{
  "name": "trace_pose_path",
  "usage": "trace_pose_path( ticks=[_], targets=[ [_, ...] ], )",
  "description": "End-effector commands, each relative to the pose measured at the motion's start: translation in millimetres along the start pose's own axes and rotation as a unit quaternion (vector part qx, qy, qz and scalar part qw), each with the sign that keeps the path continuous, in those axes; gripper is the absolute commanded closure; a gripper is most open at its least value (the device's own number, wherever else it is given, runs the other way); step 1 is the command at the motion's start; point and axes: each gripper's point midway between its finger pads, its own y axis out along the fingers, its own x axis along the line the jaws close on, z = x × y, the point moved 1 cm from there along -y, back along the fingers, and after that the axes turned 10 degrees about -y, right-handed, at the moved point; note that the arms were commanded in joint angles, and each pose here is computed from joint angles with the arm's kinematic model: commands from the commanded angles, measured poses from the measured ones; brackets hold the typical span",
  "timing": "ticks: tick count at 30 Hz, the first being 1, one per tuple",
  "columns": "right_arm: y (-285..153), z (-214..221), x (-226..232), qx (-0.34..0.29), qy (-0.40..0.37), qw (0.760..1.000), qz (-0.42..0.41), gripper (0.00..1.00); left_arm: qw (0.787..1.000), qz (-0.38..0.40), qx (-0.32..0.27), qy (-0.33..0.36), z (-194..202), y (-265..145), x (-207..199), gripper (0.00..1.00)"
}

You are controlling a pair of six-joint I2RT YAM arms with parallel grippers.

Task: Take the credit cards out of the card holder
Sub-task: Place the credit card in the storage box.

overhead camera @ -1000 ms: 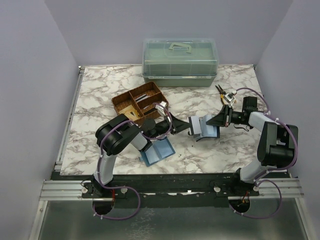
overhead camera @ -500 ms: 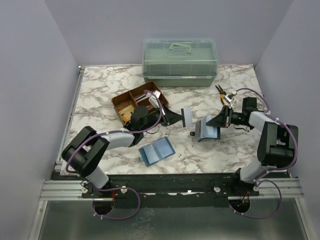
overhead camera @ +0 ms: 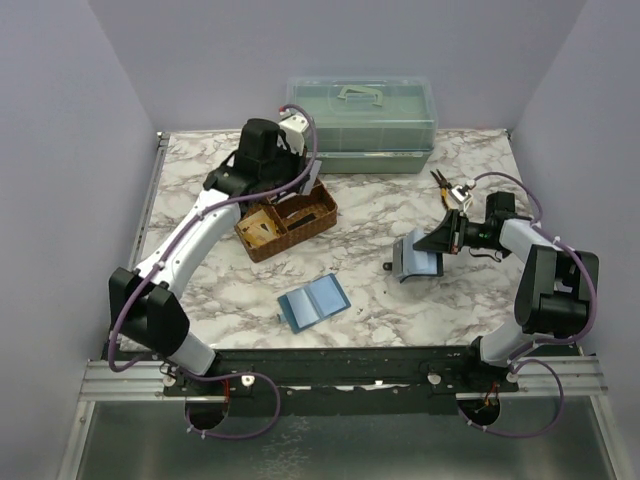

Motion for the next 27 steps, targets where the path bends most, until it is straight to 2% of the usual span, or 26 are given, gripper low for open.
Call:
trace_pose_path(
  ticks=[1,8,17,22,27],
  targets=[
    [-0.8,-15.7,18.0,-0.021,-0.024,0.999,-0.036,1.00,0.985,-0.090,0.104,0.104,11.6,-8.1,65.8,1.00],
    [-0.3,-17.3,13.8,-0.025,-0.028,0.999,-0.037,1.00,0.968,-0.113,0.140,0.176,10.0,7.5,113.8,1.00],
    [0.1,-16.4,6.3,-0.028,-0.021,0.999,-0.036,1.00,0.957,-0.085,0.183,0.209,17.5,38.8,159.5,1.00],
    [0.5,-15.2,3.6,-0.029,-0.013,0.999,-0.038,1.00,0.956,-0.062,0.194,0.211,20.2,63.6,170.7,1.00],
    [0.6,-14.4,2.0,-0.030,-0.009,0.999,-0.038,1.00,0.961,-0.020,0.191,0.199,22.4,77.1,161.3,1.00]
  ],
)
